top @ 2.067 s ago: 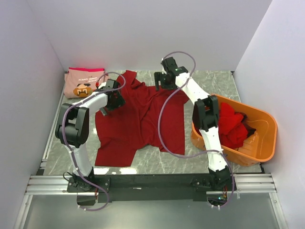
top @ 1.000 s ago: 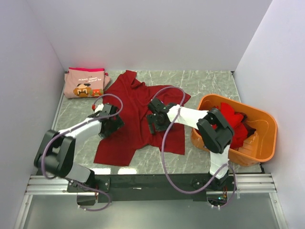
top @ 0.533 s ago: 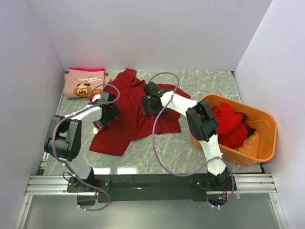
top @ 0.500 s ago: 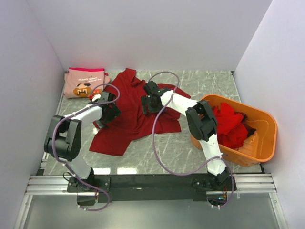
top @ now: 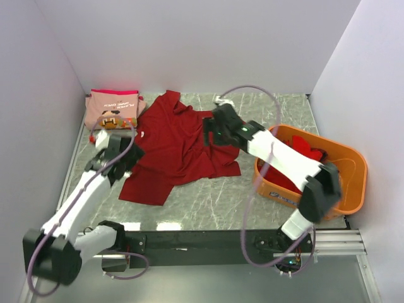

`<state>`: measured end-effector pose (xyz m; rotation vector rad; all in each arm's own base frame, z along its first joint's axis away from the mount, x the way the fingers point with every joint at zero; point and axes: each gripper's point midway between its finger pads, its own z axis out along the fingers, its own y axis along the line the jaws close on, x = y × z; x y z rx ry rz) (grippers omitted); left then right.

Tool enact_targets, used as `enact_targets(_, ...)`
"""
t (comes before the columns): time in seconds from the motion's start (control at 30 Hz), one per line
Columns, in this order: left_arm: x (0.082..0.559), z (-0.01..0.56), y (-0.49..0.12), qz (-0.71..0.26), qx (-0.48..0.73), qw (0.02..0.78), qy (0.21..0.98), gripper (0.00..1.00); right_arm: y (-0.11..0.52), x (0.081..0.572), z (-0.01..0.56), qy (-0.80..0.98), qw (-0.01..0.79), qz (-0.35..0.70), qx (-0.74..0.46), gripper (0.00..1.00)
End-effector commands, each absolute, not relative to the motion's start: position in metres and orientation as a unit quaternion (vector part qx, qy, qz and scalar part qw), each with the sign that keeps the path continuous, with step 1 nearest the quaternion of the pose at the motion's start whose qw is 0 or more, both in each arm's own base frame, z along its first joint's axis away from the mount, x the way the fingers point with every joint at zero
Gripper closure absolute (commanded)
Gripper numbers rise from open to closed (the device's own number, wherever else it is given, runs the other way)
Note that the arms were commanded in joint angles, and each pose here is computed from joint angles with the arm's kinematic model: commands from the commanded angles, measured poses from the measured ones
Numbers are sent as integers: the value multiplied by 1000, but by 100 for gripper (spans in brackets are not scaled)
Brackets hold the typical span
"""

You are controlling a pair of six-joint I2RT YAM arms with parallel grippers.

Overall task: Fold and stack the t-shirts
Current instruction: Flatten the tshirt out

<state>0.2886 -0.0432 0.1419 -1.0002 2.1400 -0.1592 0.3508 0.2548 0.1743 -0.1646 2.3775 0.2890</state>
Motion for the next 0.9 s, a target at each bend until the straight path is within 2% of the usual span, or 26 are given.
enact_targets(0.0, 222, 86, -15, 25, -451, 296, 842, 1, 239, 344, 190, 907, 403, 121, -15, 11)
enact_targets(0.13, 203, 57, -18, 14, -501, 262, 825, 1, 228, 332, 181, 909, 400, 117, -8, 11)
enact_targets(0.33, 178, 15, -4, 84, -532, 196, 820, 0, 226, 326, 172, 912, 393, 117, -18, 11)
enact_targets(0.5, 196, 1, -6, 63, -525, 193, 827, 11, 228, 325, 176, 912, 391, 124, -23, 11)
enact_targets(0.63, 196, -8, 2, 91, -526, 180, 826, 21, 228, 322, 176, 912, 391, 126, -23, 11)
enact_targets(0.73, 203, -14, -4, 77, -517, 169, 836, 35, 226, 322, 175, 912, 390, 123, -23, 11)
enact_targets(0.77, 206, -16, -6, 73, -514, 168, 838, 45, 225, 322, 175, 913, 390, 122, -21, 11)
enact_targets(0.83, 210, -19, -9, 65, -507, 166, 843, 55, 224, 321, 175, 913, 390, 119, -24, 11)
enact_targets(0.87, 213, -19, -9, 66, -506, 167, 844, 76, 223, 321, 174, 913, 389, 117, -23, 11)
